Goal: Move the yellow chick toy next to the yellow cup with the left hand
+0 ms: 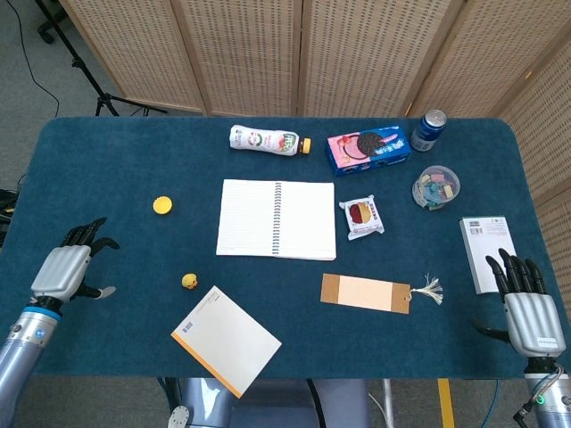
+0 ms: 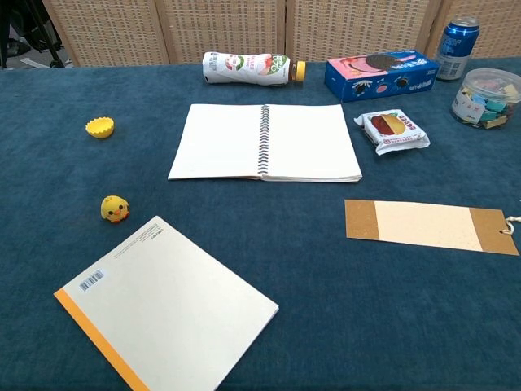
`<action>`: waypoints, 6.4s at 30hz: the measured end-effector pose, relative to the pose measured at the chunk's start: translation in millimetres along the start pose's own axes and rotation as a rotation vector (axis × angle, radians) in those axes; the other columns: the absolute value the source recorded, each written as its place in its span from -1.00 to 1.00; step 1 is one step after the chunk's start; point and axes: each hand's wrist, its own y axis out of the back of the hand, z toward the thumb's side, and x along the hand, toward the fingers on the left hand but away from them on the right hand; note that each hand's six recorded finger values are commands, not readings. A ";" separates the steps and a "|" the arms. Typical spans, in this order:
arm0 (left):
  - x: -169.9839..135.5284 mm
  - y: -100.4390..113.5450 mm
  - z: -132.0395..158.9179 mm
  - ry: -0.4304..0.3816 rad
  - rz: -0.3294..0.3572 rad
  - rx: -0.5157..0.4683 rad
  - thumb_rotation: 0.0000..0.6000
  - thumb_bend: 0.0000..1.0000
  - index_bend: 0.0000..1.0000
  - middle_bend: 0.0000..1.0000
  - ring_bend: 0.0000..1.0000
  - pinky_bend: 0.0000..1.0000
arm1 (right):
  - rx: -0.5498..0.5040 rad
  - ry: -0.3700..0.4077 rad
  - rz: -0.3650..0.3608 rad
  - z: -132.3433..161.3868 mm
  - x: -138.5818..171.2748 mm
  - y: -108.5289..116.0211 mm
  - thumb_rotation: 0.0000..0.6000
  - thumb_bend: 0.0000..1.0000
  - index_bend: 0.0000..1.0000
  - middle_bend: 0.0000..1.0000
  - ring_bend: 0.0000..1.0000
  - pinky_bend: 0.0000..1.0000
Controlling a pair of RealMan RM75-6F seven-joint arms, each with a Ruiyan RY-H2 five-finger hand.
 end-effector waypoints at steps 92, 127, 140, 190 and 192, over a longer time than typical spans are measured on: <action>67.9 -104.2 108.7 0.015 -0.132 0.075 1.00 -0.55 0.13 -1.00 -0.96 -1.00 | -0.029 -0.068 -0.084 -22.9 10.5 28.2 1.00 -1.00 -0.95 -1.00 -1.00 -1.00; 75.1 -58.5 80.5 0.069 -0.031 0.109 1.00 -0.51 0.20 -1.00 -0.97 -1.00 | -0.023 -0.065 -0.075 -21.5 11.8 25.9 1.00 -1.00 -0.95 -1.00 -1.00 -1.00; 97.3 -11.0 32.4 0.162 0.076 0.139 1.00 -0.51 0.22 -1.00 -0.97 -1.00 | -0.016 -0.064 -0.067 -20.0 10.6 23.2 1.00 -1.00 -0.95 -1.00 -1.00 -1.00; 198.5 -9.5 26.8 0.184 0.092 0.124 1.00 -0.52 0.22 -1.00 -0.96 -1.00 | 0.000 -0.111 0.021 -30.1 -8.8 0.1 1.00 -1.00 -0.95 -1.00 -1.00 -1.00; 199.8 -11.1 26.7 0.185 0.090 0.125 1.00 -0.52 0.22 -1.00 -0.96 -1.00 | 0.000 -0.112 0.021 -30.3 -8.8 0.1 1.00 -1.00 -0.95 -1.00 -1.00 -1.00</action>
